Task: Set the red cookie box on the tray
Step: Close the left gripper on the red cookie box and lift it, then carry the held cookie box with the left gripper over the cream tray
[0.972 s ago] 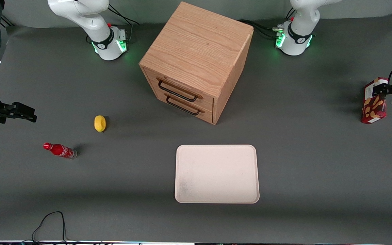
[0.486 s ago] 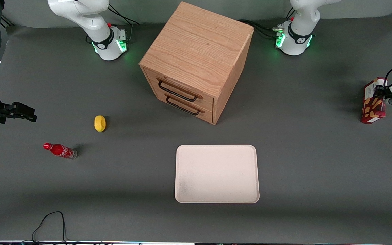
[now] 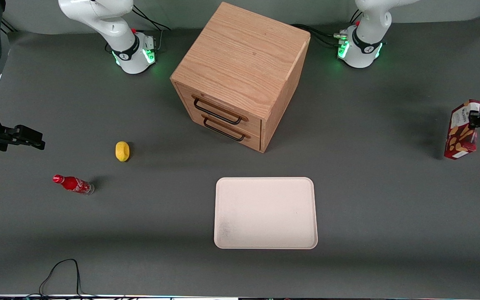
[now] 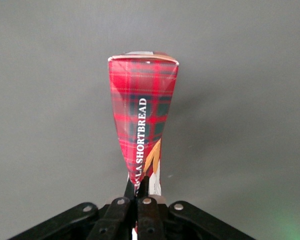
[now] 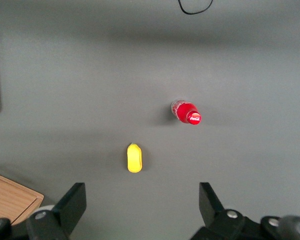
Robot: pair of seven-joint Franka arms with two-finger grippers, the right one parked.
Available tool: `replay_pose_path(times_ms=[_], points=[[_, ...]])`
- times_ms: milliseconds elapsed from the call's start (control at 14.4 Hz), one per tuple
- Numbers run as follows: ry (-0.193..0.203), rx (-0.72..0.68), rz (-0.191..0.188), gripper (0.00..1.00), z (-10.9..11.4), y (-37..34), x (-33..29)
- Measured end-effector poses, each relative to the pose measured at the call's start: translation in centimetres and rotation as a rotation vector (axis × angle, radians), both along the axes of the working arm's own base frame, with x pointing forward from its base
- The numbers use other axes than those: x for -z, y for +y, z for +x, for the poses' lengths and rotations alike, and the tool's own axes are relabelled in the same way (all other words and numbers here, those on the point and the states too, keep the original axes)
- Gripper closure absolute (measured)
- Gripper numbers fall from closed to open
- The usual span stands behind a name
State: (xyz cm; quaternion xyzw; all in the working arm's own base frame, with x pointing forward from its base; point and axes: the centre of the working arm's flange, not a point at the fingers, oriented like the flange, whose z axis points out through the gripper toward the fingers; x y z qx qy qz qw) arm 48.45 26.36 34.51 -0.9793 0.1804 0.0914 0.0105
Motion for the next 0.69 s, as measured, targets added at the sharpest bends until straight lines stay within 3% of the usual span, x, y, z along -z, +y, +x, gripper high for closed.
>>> replay_pose_path(times_ms=[139, 278, 417, 694], points=[[0.016, -0.003, -0.001, 0.98, 3.6, -4.0, -6.2], [0.007, -0.019, 0.008, 0.98, 6.8, -9.6, -12.3], [0.003, -0.072, -0.016, 0.98, 8.9, -16.6, -16.6], [-0.012, -0.226, -0.029, 0.98, 12.7, -31.2, -19.4]])
